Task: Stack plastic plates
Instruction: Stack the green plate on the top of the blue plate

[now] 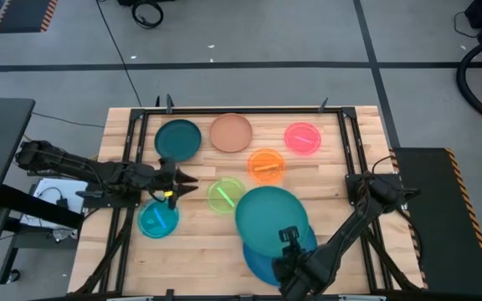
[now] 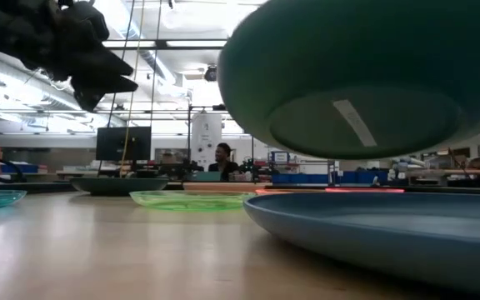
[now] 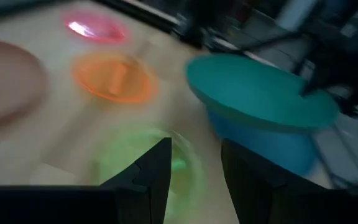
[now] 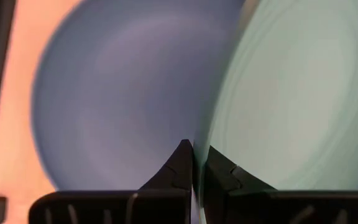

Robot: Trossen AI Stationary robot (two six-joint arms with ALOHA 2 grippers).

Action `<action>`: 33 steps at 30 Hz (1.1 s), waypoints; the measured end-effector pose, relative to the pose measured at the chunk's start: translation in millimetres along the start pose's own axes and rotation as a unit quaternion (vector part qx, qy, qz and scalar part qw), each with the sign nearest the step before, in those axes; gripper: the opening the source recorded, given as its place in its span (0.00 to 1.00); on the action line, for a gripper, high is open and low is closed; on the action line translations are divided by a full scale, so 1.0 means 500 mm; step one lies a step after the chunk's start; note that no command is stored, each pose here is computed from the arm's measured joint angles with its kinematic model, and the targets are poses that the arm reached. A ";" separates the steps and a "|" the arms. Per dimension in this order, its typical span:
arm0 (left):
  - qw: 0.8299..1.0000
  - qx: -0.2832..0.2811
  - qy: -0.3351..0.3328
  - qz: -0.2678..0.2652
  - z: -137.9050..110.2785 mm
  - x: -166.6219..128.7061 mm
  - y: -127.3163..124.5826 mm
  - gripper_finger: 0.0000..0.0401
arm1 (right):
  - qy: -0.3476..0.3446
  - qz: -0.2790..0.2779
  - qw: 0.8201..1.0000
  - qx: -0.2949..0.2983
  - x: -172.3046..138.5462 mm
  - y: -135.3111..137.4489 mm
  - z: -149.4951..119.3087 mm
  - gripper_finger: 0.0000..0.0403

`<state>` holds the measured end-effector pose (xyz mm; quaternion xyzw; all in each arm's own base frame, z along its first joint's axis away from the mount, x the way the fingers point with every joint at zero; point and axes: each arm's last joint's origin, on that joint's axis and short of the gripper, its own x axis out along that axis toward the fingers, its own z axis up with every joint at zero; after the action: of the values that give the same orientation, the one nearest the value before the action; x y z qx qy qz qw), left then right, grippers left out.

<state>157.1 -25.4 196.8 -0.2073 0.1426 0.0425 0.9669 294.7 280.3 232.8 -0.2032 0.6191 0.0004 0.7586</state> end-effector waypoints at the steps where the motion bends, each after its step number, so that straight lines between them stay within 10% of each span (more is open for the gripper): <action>1: 1.000 -0.003 0.012 -0.016 -0.003 -0.001 -0.004 0.36 | -0.003 0.002 1.000 0.000 -0.002 0.005 0.005 0.04; 33: 0.996 -0.009 0.040 -0.077 -0.063 -0.030 -0.094 0.36 | 0.044 0.041 0.997 -0.046 0.055 0.100 -0.024 0.05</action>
<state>141.5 -81.5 192.1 -0.2275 0.1650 -0.0390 0.9589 277.5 315.4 189.6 -0.2118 0.6593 0.0510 0.7196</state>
